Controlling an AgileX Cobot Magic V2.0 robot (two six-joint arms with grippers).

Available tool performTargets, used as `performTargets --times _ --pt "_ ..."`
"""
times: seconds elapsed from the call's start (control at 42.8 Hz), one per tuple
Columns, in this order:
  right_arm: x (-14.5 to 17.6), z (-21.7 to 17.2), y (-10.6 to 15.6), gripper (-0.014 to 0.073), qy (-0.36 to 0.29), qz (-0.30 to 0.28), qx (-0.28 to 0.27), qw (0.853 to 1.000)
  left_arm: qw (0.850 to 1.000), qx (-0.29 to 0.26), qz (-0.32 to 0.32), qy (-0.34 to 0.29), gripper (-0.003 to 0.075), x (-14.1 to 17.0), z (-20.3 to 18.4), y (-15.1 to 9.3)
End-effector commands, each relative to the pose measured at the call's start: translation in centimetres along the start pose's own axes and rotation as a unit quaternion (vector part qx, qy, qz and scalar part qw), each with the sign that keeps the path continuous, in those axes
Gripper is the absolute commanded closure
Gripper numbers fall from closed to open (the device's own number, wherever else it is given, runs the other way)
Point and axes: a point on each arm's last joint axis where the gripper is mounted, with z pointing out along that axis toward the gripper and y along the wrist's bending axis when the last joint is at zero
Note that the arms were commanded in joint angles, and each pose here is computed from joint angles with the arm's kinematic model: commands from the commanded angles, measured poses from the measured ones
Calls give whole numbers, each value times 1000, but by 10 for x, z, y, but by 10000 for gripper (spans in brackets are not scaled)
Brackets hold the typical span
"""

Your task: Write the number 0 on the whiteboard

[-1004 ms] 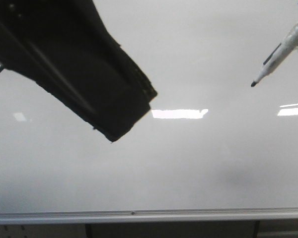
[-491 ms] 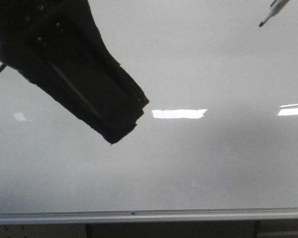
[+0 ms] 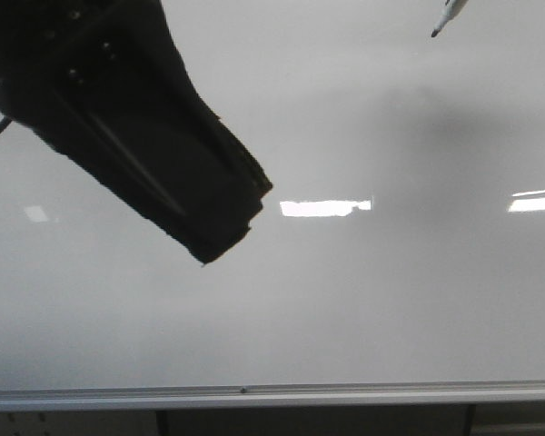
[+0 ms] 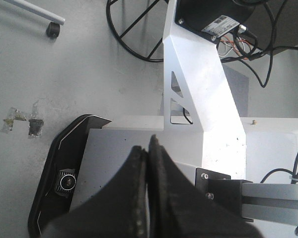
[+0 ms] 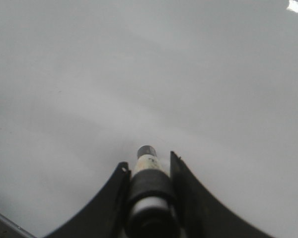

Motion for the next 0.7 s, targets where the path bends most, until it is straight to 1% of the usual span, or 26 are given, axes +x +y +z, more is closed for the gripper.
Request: performTargets --times 0.0,0.28,0.677 --pt "-18 -9 -6 661 -60 -2 30 998 999 27 17 -29 740 -10 -10 -19" --pt "-16 7 -11 661 -57 3 36 998 999 27 17 -29 740 -10 -10 -19" --pt "-18 10 -13 661 -69 7 45 997 999 27 17 -29 740 -10 -10 -19"
